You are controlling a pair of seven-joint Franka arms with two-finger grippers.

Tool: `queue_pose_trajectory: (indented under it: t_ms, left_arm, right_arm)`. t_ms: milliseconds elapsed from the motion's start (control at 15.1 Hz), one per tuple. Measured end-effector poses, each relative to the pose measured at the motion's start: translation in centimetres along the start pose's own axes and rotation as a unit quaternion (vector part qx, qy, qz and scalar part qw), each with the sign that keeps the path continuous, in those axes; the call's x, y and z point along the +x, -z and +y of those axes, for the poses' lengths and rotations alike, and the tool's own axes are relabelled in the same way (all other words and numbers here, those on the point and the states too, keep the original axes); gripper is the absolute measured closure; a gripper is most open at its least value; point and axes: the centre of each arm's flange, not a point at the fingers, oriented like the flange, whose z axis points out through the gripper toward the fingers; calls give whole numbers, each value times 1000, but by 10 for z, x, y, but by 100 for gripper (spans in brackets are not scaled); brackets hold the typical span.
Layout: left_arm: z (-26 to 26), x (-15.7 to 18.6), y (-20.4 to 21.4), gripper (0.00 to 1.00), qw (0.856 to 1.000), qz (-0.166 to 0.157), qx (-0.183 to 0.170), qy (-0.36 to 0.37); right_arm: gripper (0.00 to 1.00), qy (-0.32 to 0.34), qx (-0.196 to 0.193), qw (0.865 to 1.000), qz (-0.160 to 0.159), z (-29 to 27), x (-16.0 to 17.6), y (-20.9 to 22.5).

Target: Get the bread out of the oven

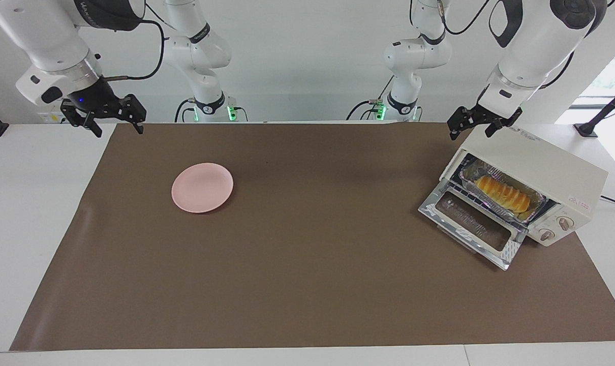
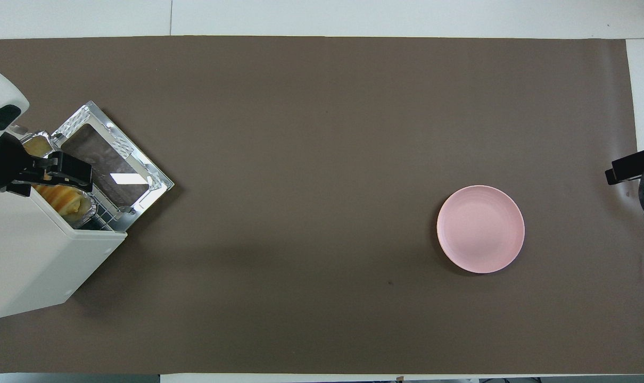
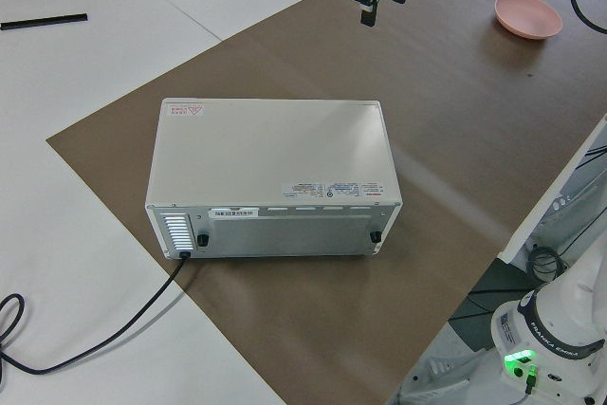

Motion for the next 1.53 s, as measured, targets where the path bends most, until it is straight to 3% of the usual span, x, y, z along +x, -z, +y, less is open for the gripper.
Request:
queue_pose_trajectory:
  t_ms: [531,731,997,1129,1329,1528]
  left_arm:
    - [0,2,1,0,1000,7,-1,5]
    - [-1,5,5,0,997,24,-5,72]
    - [-9,28,17,0,988,23,-9,153]
    - [-13,59,9,0,982,17,25,187]
    - [2,112,-46,0,972,3,100,211]
    - [3,144,-86,0,962,6,130,238]
  right_arm:
    - [0,0,0,1000,0,0,0,0]
    - [0,0,0,1000,0,0,0,0]
    - [0,0,0,1000,0,0,0,0]
    - [0,0,0,1000,0,0,0,0]
    - [0,0,0,1000,0,0,0,0]
    - [0,0,0,1000,0,0,0,0]
